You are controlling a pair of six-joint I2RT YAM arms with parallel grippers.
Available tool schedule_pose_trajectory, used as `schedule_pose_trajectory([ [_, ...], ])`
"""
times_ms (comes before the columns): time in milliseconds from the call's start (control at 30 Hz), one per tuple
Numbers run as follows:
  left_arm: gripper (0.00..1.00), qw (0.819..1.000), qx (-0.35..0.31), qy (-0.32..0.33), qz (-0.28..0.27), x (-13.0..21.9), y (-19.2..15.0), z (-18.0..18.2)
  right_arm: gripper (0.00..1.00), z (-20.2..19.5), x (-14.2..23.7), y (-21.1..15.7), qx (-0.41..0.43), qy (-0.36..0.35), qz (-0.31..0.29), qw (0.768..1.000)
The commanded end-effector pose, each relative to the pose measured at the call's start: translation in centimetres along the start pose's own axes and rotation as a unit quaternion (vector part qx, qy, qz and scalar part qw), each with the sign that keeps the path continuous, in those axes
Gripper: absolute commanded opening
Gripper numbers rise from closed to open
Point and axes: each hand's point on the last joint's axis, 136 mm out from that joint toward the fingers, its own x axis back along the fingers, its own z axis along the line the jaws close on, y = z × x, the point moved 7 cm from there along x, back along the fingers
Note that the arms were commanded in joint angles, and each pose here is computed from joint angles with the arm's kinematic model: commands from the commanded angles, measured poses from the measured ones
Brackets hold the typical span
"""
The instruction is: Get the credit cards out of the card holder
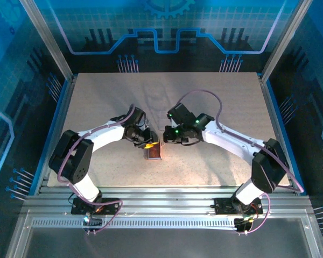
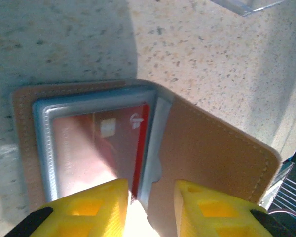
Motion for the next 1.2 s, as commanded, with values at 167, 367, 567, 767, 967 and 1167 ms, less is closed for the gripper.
schedule_pose_trajectory([
  [167, 0.28, 0.999, -0.021, -0.023, 0.022, -1.6, -0.2, -2.8, 0.09, -4.4, 0.8, -1.3, -0.031, -0.046, 0.003, 0.998],
  [367, 0.27, 0.999, -0.024, -0.021, 0.037, -3.1, -0.8, -3.2, 0.12, -6.3, 0.3, -1.9, -0.045, -0.063, 0.01, 0.997],
  [567, 0.26, 0.998, -0.023, -0.024, 0.052, -4.5, -1.2, -3.4, 0.24, -6.8, 0.7, -1.9, -0.044, -0.083, 0.01, 0.996],
  [767, 0.25, 0.998, -0.021, -0.023, 0.062, -5.5, -1.4, -3.3, 0.34, -5.7, 2.6, -1.1, -0.041, -0.071, -0.016, 0.997],
  [967, 0.23, 0.998, -0.024, -0.018, 0.054, -5.3, -1.4, -3.2, 0.35, -3.4, 4.0, -0.1, -0.059, 0.009, -0.045, 0.997],
  [1167, 0.23, 0.998, -0.024, -0.019, 0.055, -5.3, -1.6, -3.0, 0.31, -0.6, 1.6, 0.3, -0.087, 0.138, -0.009, 0.987],
])
